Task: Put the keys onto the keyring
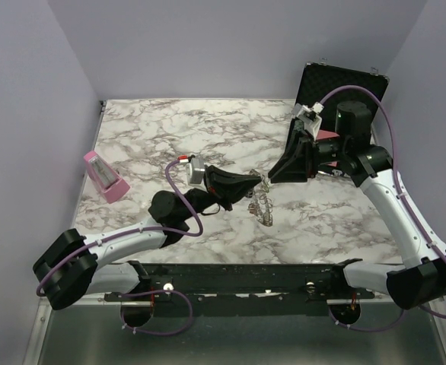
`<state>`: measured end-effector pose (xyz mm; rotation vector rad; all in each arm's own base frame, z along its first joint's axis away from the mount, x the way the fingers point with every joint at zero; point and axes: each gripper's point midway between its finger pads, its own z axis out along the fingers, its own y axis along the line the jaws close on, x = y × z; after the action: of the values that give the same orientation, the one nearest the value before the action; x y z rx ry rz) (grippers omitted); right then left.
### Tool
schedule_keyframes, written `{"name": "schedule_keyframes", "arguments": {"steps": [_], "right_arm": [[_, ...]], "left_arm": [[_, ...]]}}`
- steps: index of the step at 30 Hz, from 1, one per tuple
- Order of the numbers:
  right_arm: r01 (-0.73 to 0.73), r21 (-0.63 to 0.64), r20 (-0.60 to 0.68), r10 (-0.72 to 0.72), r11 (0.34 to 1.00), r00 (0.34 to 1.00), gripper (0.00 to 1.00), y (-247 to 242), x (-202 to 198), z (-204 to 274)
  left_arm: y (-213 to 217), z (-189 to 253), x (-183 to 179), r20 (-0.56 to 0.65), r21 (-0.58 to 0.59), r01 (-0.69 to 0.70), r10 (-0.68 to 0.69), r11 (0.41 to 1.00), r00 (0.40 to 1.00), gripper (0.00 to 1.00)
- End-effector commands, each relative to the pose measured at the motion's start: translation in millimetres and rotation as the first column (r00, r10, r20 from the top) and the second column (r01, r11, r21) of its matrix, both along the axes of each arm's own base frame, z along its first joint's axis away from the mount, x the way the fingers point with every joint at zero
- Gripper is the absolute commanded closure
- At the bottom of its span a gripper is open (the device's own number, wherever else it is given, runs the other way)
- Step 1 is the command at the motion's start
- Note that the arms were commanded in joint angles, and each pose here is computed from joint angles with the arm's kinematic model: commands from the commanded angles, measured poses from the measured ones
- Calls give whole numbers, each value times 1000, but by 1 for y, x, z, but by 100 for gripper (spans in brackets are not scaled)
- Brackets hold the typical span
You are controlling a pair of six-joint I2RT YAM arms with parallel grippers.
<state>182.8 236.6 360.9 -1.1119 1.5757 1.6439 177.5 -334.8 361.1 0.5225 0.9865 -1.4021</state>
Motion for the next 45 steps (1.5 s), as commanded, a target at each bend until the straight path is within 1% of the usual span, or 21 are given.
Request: {"name": "schedule_keyframes", "arguments": {"steps": [1,4,5,9,11,12,16,25,33,36,38,40,41,43,45], "right_arm": [[29,-15,51,-28,999,998,66,4,1,2],[46,-32,63,-44,998,997,69,5,3,-1],[53,-37,95,-50,998,994,71,6,5,-3],[76,-59,122,-68,995,990,79,6,7,-7],[75,-59,122,-67,995,990,86,7,7,-7],[74,-61,121,-66,995,990,93,7,8,-8],[69,-65,122,-61,995,991,100,8,7,-10],[44,-70,118,-36,997,992,100,10,1,-21],[17,-63,73,-12,998,997,100,14,-3,-29],[12,-58,67,-8,998,998,100,15,-5,-28],[11,-55,74,-7,998,997,98,15,-5,-25],[11,-52,93,-6,999,996,92,14,-5,-20],[14,-53,106,-8,998,994,84,14,-6,-17],[21,-57,145,-12,998,989,71,12,-6,-11],[30,-59,175,-19,998,984,62,9,-5,-4]], "left_arm": [[10,28,-3,6,-83,-23,24,996,1000,100],[9,26,-1,-13,-78,-36,35,996,999,100],[9,26,1,-20,-76,-41,40,996,999,100],[10,23,5,-49,-67,-63,59,996,997,100],[9,21,6,-56,-62,-63,59,996,997,100],[9,21,5,-58,-63,-62,58,996,997,100],[12,25,6,-64,-82,-70,65,994,996,100],[24,42,6,-74,-166,-95,84,982,994,100],[27,49,1,-73,-232,-60,44,971,996,100],[25,48,0,-71,-231,-47,31,972,997,100],[22,44,-2,-64,-216,-37,23,976,998,100],[20,41,-4,-51,-198,-28,18,980,999,100],[19,37,-5,-50,-182,-25,16,983,999,100],[18,30,-6,-45,-149,-24,18,989,999,100],[18,23,-8,-45,-125,-24,18,992,999,100]]}}
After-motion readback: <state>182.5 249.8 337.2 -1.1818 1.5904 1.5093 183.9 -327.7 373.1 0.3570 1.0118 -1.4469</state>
